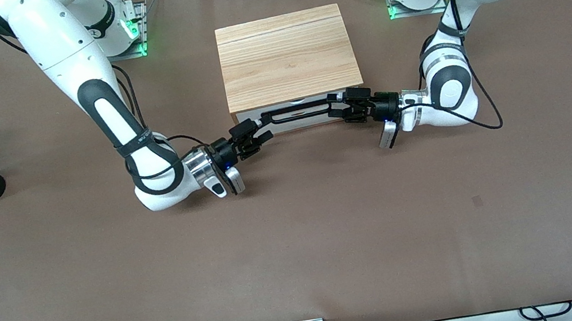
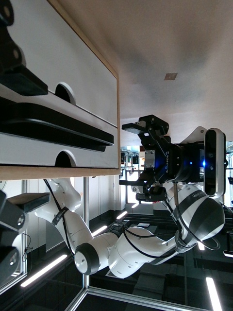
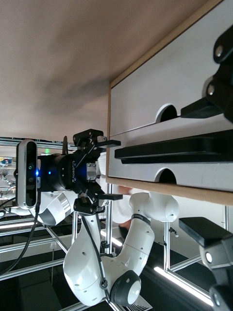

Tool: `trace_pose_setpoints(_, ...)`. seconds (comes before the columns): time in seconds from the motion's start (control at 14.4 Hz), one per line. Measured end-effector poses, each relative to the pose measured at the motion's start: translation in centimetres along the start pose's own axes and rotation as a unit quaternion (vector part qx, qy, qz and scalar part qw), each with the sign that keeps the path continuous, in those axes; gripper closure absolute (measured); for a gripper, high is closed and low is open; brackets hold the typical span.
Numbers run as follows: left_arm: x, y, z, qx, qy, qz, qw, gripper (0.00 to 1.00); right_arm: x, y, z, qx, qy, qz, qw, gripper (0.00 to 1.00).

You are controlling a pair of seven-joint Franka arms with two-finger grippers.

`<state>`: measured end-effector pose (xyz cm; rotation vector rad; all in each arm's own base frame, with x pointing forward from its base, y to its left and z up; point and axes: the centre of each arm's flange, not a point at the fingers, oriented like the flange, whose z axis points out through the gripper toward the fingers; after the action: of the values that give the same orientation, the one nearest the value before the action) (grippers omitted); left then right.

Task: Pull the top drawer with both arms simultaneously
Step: 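Close both grippers on the black bar handle at its two ends, then pull the handle outward with both grippers, sliding the drawer open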

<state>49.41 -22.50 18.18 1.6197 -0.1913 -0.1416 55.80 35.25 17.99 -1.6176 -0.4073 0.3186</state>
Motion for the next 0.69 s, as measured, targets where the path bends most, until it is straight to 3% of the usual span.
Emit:
trace_pose_setpoints(0.14,-0.2,-0.7,0.1,-0.001,-0.001,0.004,1.0,0.15,-0.2,0.4,0.6,0.001,-0.004,-0.009,1.0,0.15)
trace_pose_setpoints(0.21,-0.4,-1.0,0.1,-0.001,-0.001,0.006,1.0,0.26,-0.3,0.7,0.8,0.001,-0.006,-0.01,1.0,0.22)
trace_pose_setpoints(0.35,-0.5,-1.5,0.2,-0.002,-0.001,0.005,1.0,0.47,-0.5,1.1,1.1,0.002,-0.008,-0.01,1.0,0.47)
trace_pose_setpoints(0.55,-0.7,-1.9,0.3,0.002,0.0,0.002,1.0,0.76,-0.7,1.7,1.7,0.003,-0.013,-0.022,1.0,0.56)
trace_pose_setpoints(0.62,-0.7,-2.2,0.3,0.002,0.0,0.001,1.0,0.81,-0.8,1.9,1.8,0.003,-0.014,-0.022,1.0,0.65)
trace_pose_setpoints(0.69,-0.7,-2.2,0.3,0.001,0.0,0.0,1.0,0.81,-0.8,2.0,1.8,0.002,-0.015,-0.022,1.0,0.65)
